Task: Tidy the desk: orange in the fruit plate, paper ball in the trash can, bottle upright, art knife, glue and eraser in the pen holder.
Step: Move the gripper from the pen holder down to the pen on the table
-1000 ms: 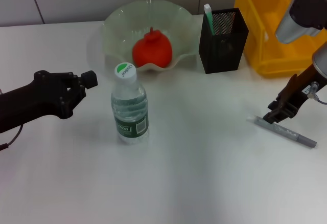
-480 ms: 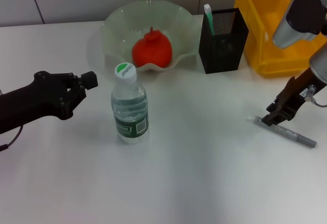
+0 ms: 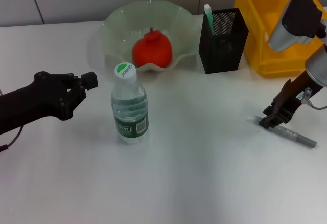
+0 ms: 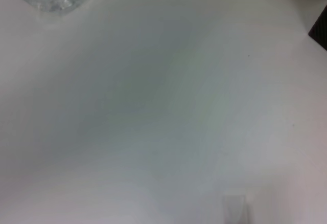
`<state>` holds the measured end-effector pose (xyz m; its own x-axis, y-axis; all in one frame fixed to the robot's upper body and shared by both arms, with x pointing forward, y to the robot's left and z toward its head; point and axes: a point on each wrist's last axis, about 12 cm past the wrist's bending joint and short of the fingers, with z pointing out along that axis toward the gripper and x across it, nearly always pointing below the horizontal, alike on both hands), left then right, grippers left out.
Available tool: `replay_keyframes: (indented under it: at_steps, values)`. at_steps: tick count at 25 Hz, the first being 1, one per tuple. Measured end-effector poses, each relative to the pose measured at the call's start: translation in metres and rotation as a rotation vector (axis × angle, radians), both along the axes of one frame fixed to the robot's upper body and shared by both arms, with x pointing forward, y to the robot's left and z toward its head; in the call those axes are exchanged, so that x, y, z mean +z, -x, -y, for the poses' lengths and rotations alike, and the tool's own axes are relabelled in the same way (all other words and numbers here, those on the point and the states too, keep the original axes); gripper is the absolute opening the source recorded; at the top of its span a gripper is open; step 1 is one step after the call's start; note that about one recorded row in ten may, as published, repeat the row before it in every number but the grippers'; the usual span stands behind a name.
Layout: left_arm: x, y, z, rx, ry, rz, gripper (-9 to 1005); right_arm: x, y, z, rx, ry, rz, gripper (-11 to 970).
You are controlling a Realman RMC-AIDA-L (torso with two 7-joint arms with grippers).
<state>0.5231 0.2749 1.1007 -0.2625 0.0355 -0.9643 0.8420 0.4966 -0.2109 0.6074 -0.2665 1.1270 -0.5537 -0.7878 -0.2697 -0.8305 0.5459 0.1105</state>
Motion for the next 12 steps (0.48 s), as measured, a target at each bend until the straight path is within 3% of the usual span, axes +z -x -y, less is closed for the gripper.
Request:
replay_keyframes:
  at_steps: [12]
  values:
    - [-0.0013, 0.0019, -0.0013, 0.003, 0.000, -0.003, 75, 0.0001, -0.0017, -0.0037, 0.004, -0.003, 0.008, 307]
